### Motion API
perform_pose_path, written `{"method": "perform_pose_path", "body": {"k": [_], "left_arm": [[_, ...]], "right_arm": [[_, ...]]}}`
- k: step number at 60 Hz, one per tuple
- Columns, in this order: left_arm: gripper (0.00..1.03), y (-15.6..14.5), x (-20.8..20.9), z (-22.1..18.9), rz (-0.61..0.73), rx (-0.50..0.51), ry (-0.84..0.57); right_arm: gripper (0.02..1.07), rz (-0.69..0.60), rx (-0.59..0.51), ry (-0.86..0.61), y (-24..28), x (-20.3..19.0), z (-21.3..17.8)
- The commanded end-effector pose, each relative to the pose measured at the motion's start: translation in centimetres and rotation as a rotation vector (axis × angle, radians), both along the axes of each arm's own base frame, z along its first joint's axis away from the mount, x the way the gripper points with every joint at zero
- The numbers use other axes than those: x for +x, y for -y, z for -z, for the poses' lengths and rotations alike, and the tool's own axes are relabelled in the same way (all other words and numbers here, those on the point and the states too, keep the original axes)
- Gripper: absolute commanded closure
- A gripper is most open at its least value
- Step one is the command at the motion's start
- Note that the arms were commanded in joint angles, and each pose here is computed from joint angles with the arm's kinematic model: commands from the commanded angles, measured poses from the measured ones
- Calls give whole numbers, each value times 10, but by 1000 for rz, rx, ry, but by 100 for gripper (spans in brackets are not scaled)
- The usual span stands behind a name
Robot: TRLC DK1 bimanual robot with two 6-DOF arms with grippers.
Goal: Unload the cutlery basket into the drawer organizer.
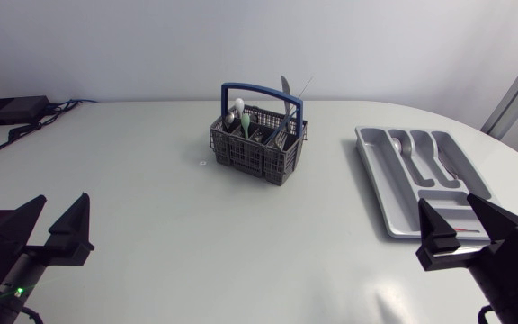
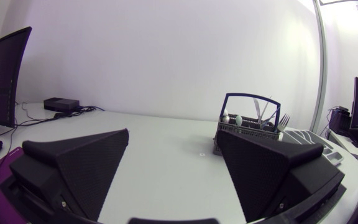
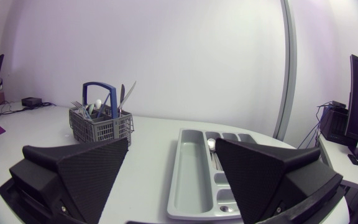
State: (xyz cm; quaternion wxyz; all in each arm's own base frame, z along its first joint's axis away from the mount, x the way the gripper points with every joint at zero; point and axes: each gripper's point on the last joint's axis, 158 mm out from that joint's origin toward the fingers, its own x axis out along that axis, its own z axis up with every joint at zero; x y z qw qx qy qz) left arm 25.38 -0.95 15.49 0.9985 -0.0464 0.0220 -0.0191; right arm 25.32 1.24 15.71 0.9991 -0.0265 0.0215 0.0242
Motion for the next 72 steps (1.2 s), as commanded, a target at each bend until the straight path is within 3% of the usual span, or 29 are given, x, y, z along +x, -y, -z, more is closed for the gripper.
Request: {"method": "perform_pose_path", "body": {"k": [1, 26, 44, 60, 72], "left_arm": [[4, 1, 1, 22, 2, 11, -50], [5, -2, 1, 16, -8, 34, -23], [10, -13, -1, -34, -57, 27, 71], [10, -1, 32, -49, -13, -4, -98], [10, 25, 66, -26, 56, -26, -328]], "right_arm": [[6, -1, 8, -18, 0, 0, 9], [6, 5, 3, -5, 0, 1, 7], [6, -39, 4, 15, -16, 4, -20], [6, -103, -3, -54, -40, 33, -38], [6, -142, -47, -235, -62, 76, -18]]}}
